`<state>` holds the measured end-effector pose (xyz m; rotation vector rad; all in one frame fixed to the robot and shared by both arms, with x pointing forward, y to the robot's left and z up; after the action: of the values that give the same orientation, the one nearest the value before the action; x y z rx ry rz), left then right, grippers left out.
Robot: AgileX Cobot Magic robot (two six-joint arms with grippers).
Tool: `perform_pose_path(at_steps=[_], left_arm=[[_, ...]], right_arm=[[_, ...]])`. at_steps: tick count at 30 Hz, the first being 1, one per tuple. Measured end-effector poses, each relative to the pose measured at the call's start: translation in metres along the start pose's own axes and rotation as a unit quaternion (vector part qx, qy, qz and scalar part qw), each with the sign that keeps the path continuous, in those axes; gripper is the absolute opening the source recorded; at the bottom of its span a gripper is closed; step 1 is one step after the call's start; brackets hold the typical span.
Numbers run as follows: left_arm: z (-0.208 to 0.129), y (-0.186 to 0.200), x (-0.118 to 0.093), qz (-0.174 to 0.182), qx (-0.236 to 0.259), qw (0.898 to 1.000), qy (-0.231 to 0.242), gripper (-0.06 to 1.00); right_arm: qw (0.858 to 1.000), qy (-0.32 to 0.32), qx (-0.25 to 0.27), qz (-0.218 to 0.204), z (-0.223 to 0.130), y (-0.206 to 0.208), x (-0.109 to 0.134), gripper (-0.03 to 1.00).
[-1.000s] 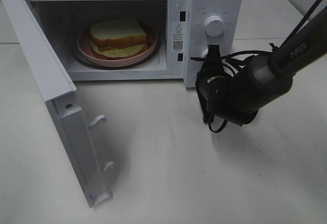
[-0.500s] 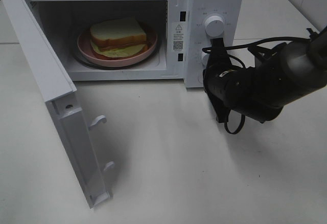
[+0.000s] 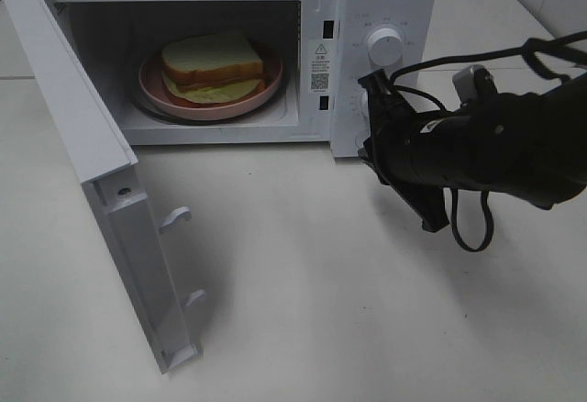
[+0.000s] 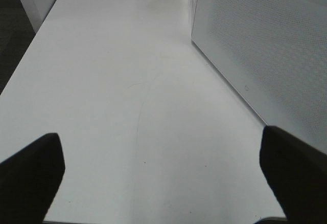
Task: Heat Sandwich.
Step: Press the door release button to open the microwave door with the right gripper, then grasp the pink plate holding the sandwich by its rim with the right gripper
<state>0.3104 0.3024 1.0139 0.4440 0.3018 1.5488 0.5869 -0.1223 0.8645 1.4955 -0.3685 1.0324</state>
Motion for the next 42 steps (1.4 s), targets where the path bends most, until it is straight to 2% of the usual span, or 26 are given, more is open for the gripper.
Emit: perform_pose_path(at_steps=[3,5,8,10,11,13,14,15,18,19,20,22,23,24,25,27,28,29,32,33,34,37,38,39,41,42], left_arm=[[0.000,0.000,0.000,0.000,0.000,1.000,0.000,0.96],[0.000,0.000,0.000,0.000,0.000,1.000,0.000,0.96],[0.000,0.000,0.000,0.000,0.000,1.000,0.000,0.96],[0.000,0.000,0.000,0.000,0.000,1.000,0.000,0.96],[0.000,0.000,0.000,0.000,0.000,1.000,0.000,0.96],[0.000,0.000,0.000,0.000,0.000,1.000,0.000,0.96],[0.000,0.000,0.000,0.000,0.000,1.000,0.000,0.96],[0.000,0.000,0.000,0.000,0.000,1.000,0.000,0.96],[0.000,0.000,0.000,0.000,0.000,1.000,0.000,0.96],[0.000,0.000,0.000,0.000,0.000,1.000,0.000,0.96],[0.000,0.000,0.000,0.000,0.000,1.000,0.000,0.96],[0.000,0.000,0.000,0.000,0.000,1.000,0.000,0.96],[0.000,0.000,0.000,0.000,0.000,1.000,0.000,0.96],[0.000,0.000,0.000,0.000,0.000,1.000,0.000,0.96],[0.000,0.000,0.000,0.000,0.000,1.000,0.000,0.96],[0.000,0.000,0.000,0.000,0.000,1.000,0.000,0.96],[0.000,0.000,0.000,0.000,0.000,1.000,0.000,0.96],[0.000,0.000,0.000,0.000,0.000,1.000,0.000,0.96],[0.000,0.000,0.000,0.000,0.000,1.000,0.000,0.96],[0.000,0.000,0.000,0.000,0.000,1.000,0.000,0.96],[0.000,0.000,0.000,0.000,0.000,1.000,0.000,0.96],[0.000,0.000,0.000,0.000,0.000,1.000,0.000,0.96],[0.000,0.000,0.000,0.000,0.000,1.000,0.000,0.96],[0.000,0.000,0.000,0.000,0.000,1.000,0.000,0.96],[0.000,0.000,0.000,0.000,0.000,1.000,0.000,0.96],[0.000,0.000,0.000,0.000,0.000,1.000,0.000,0.96]], right_arm=[[0.995,0.089,0.045,-0.010,-0.013,0.018,0.004,0.00],[0.993,0.106,0.056,-0.013,-0.016,0.022,0.005,0.00],[0.977,0.188,0.097,-0.025,-0.026,0.036,0.002,0.00],[0.972,0.208,0.106,-0.026,-0.029,0.039,0.001,0.00],[0.959,0.246,0.132,-0.036,-0.035,0.045,-0.004,0.00],[0.947,0.276,0.155,-0.046,-0.041,0.049,-0.011,0.00],[0.947,0.276,0.155,-0.046,-0.041,0.049,-0.011,0.00],[0.935,0.303,0.177,-0.058,-0.045,0.053,-0.018,0.00],[0.915,0.340,0.203,-0.073,-0.045,0.056,-0.028,0.00],[0.915,0.340,0.203,-0.073,-0.045,0.056,-0.028,0.00],[0.899,0.371,0.217,-0.080,-0.044,0.058,-0.033,0.00],[0.879,0.405,0.237,-0.086,-0.045,0.062,-0.036,0.01],[0.853,0.448,0.255,-0.086,-0.047,0.065,-0.035,0.01],[0.853,0.448,0.255,-0.086,-0.047,0.065,-0.035,0.01],[0.839,0.469,0.261,-0.085,-0.047,0.066,-0.034,0.01],[0.808,0.516,0.273,-0.079,-0.047,0.069,-0.029,0.02],[0.776,0.555,0.288,-0.076,-0.047,0.073,-0.025,0.02],[0.776,0.555,0.288,-0.076,-0.047,0.073,-0.025,0.02],[0.721,0.619,0.305,-0.065,-0.046,0.079,-0.018,0.03],[0.675,0.664,0.316,-0.055,-0.045,0.083,-0.014,0.03],[0.675,0.664,0.316,-0.055,-0.045,0.083,-0.014,0.03],[0.602,0.726,0.331,-0.040,-0.042,0.088,-0.012,0.04],[0.550,0.763,0.336,-0.030,-0.039,0.090,-0.011,0.05],[0.550,0.763,0.336,-0.030,-0.039,0.090,-0.011,0.05],[0.497,0.799,0.337,-0.015,-0.036,0.092,-0.009,0.05],[0.453,0.827,0.334,-0.001,-0.034,0.093,-0.006,0.05]])
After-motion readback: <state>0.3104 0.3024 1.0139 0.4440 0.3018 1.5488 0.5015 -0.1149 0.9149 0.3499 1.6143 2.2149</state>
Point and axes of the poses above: a point on each arm's last joint axis where the gripper is mounted, y pointing back along that axis away from the gripper, x along the wrist's bending axis when the last joint is at zero, z = x × y, the point moved 9 cm from there along -y, pointing out along that axis toward the gripper, and after that the axes turned 8 degrees about -y, right-handed, at the moved point
